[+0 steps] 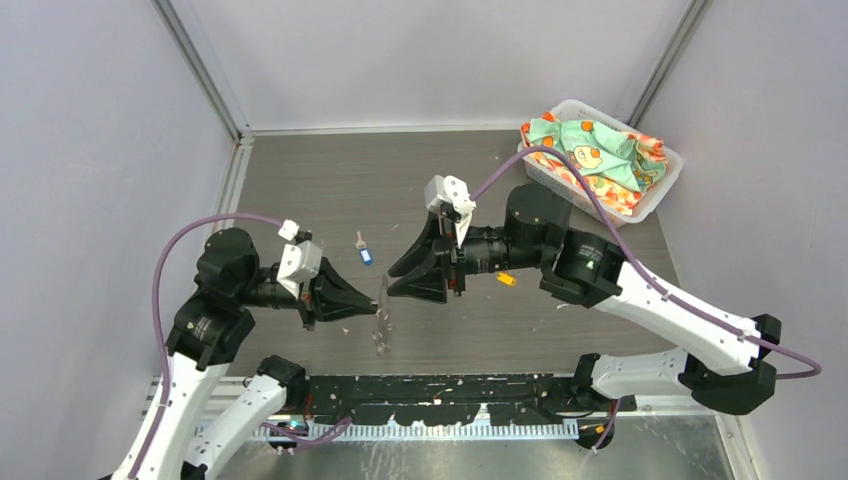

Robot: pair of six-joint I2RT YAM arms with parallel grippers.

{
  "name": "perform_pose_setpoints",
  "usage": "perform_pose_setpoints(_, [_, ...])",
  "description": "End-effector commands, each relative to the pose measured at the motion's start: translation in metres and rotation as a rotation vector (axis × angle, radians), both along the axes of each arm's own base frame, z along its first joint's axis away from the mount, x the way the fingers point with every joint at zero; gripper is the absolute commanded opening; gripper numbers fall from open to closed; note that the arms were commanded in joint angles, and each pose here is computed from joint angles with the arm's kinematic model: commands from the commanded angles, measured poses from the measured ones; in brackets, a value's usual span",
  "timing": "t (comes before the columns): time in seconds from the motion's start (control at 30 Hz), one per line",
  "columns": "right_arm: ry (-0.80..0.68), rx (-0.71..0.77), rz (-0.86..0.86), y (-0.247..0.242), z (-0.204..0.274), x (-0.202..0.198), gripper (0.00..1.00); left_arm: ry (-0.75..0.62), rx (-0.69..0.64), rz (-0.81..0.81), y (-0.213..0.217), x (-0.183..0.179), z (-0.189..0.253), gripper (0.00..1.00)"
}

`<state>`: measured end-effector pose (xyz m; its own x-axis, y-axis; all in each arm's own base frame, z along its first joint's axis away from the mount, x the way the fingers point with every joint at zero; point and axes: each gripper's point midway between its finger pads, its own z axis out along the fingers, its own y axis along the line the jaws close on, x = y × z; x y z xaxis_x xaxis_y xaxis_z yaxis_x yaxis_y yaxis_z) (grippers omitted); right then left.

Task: Put the keys on the keyring

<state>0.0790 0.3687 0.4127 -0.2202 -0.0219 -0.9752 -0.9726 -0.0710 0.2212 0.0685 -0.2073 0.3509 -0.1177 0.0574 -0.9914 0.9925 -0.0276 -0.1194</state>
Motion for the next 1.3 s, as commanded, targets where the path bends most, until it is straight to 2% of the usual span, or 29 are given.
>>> perform_pose_setpoints(0.0, [-0.073,-0.218,-0.009,-0.014,-0.026,0.005,0.4,-0.127,0.028,-0.028,0.004,-0.003,0.0,0.0])
perform_pose_setpoints(0.47, [-0.251,-0.27,0.04,0.011,-0.032,-0.001,0.31,-0.175,0.04,-0.011,0.003,0.007,0.0,0.0])
perform_pose_setpoints(1.03, [-0.263,-0.26,0.022,0.027,-0.031,0.004,0.27,-0.19,0.029,-0.04,0.003,0.001,0.001,0.0])
perform_pose_setpoints(1.13, [-0.263,-0.264,0.025,0.029,-0.031,0.004,0.23,-0.188,0.028,-0.044,0.003,0.0,0.001,0.0])
perform_pose_setpoints(1.27, [-0.26,-0.271,0.027,0.031,-0.033,0.004,0.13,-0.189,0.025,-0.048,0.004,-0.002,0.002,0.0])
